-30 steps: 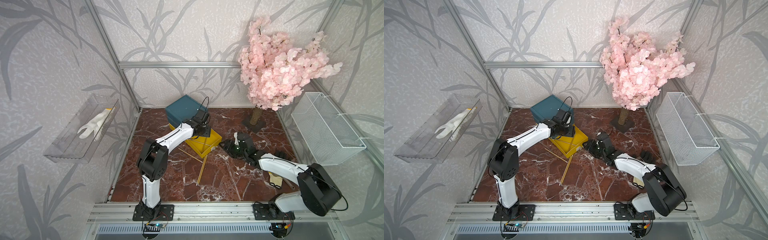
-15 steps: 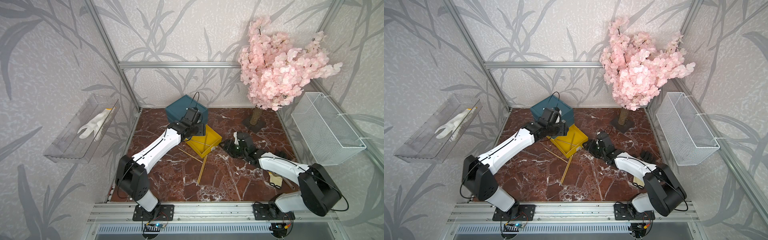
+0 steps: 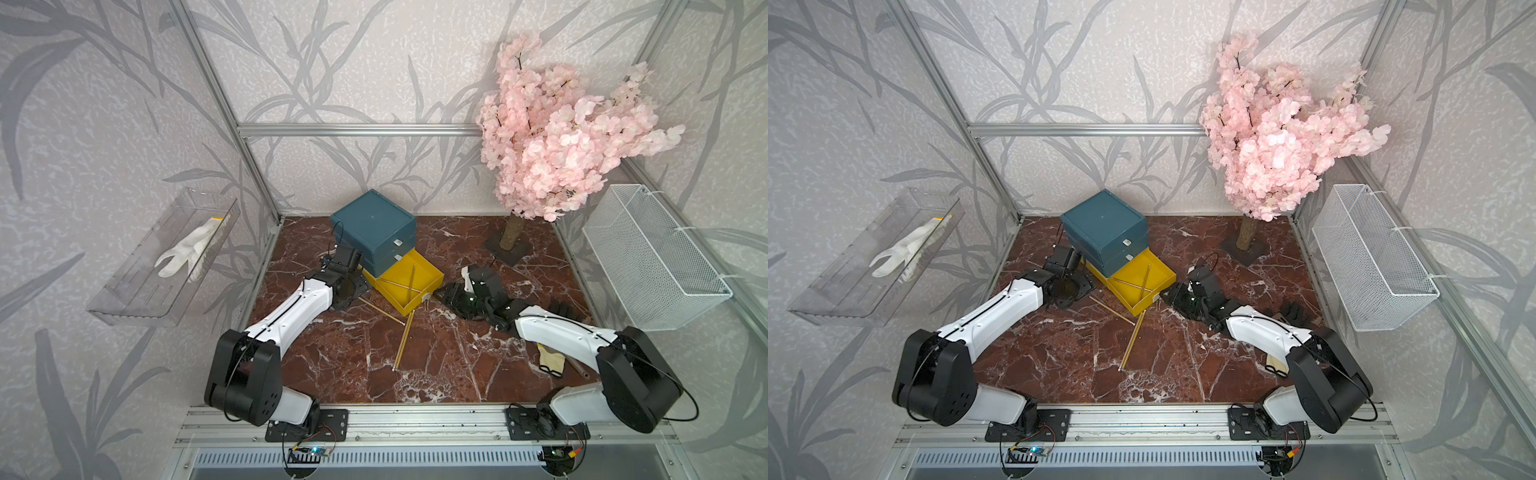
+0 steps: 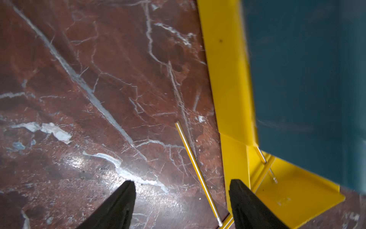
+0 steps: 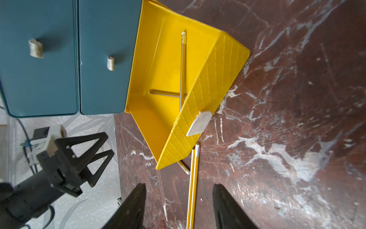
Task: Please place the pencils in the drawer according to their color
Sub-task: Pick up the pencil from the center of the board.
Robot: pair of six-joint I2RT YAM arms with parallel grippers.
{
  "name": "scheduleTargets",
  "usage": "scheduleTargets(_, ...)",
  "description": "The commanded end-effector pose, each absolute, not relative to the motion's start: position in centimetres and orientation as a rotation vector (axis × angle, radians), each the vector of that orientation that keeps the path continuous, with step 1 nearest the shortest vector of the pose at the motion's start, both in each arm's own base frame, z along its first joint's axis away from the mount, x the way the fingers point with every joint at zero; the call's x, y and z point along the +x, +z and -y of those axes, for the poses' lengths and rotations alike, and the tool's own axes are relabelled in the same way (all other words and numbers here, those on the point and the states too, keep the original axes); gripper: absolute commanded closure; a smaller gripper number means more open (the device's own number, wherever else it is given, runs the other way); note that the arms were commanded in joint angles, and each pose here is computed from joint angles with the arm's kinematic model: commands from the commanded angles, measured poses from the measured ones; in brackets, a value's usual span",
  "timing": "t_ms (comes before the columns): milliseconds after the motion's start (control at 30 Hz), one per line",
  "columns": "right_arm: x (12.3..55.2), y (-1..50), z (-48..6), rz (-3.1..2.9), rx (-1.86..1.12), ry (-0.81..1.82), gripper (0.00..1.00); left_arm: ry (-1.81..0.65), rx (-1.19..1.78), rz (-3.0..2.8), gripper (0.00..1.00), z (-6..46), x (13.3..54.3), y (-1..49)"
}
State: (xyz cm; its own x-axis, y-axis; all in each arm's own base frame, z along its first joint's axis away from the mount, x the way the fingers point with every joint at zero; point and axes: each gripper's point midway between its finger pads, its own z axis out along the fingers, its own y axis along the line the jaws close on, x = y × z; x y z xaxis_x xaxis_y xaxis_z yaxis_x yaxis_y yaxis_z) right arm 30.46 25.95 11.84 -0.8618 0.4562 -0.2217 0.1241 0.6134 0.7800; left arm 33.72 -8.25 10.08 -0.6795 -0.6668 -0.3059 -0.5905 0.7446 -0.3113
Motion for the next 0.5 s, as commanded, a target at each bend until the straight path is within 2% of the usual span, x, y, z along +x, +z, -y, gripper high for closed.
scheduleTargets(0, 30.7, 12.9, -26.5, -2.408, 0.459, 1.149, 0.42, -0.339, -1.208, -2.552, 0.24, 9.1, 33.6, 8.6)
scheduleTargets(200, 30.6, 12.2, -27.1, -2.407, 0.475, 1.155, 0.42, -0.357, -1.455, -2.517, 0.28, 10.2, 34.5, 6.4)
scheduleTargets(467, 30.6, 12.0, -26.8, -2.399, 0.487, 1.146, 0.42, -0.242, -1.51, -2.487, 0.34, 10.0, 35.3, 6.0)
